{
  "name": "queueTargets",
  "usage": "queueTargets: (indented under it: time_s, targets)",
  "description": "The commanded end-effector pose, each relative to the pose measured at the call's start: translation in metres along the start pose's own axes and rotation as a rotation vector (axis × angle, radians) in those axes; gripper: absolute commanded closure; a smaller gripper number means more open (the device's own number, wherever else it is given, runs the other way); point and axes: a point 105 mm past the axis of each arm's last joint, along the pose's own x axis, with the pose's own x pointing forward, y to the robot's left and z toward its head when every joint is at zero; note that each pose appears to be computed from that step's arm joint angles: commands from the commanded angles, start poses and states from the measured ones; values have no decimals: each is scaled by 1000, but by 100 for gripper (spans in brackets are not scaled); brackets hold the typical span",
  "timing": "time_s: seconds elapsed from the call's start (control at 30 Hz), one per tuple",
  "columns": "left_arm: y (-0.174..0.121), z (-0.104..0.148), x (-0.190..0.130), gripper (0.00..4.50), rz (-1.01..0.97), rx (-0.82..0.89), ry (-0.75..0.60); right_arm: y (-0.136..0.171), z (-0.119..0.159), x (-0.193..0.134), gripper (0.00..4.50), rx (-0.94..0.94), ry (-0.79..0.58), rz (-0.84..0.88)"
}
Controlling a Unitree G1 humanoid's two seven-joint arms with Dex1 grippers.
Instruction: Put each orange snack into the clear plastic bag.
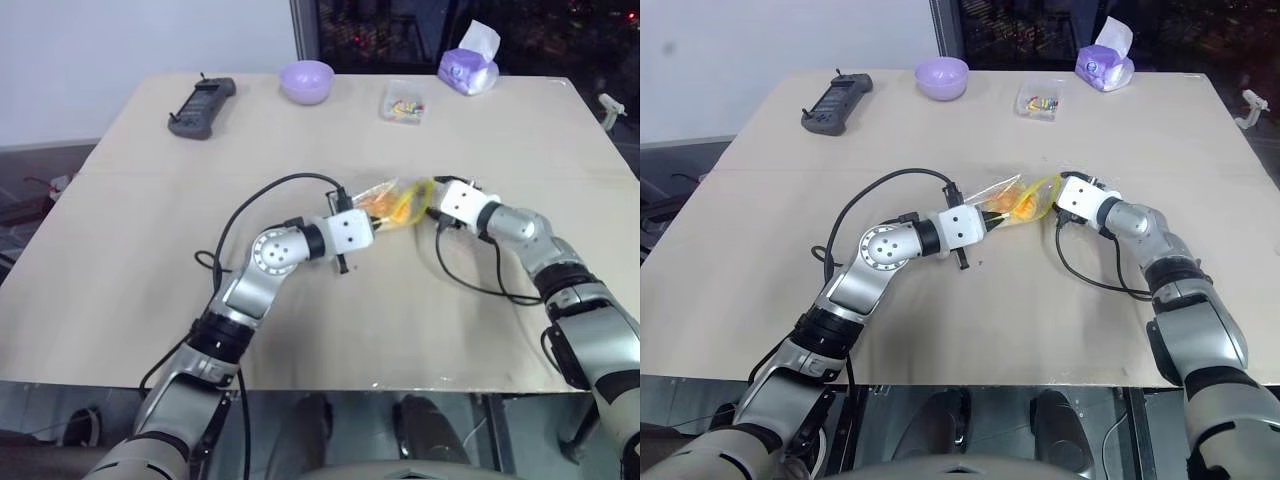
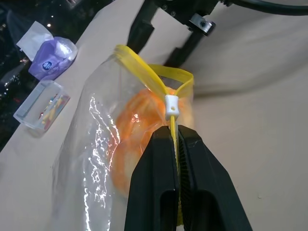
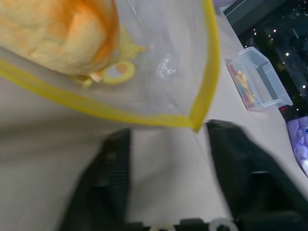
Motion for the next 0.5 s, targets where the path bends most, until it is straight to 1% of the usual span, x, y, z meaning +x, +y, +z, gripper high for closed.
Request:
queueTargets:
  time_s: [0.03,0.13,0.37,0.47,0.5]
  targets:
    - [8,14,-2,450,31,30,-46,-16,11,1,26,-59,-33,-41]
    - [8,14,-2,450,28,31,-47,-21,12,2,26,-78,-25,-64]
    - [8,14,-1,450,26,32,-49,-13,25,9,26,-103,-84,-32]
    - [9,14,-2,450,28,32,-48,-12,26,9,107,-107,-96,-33]
    - [9,14,-2,450,29,32,-48,-13,26,9,156,-107,-98,-36]
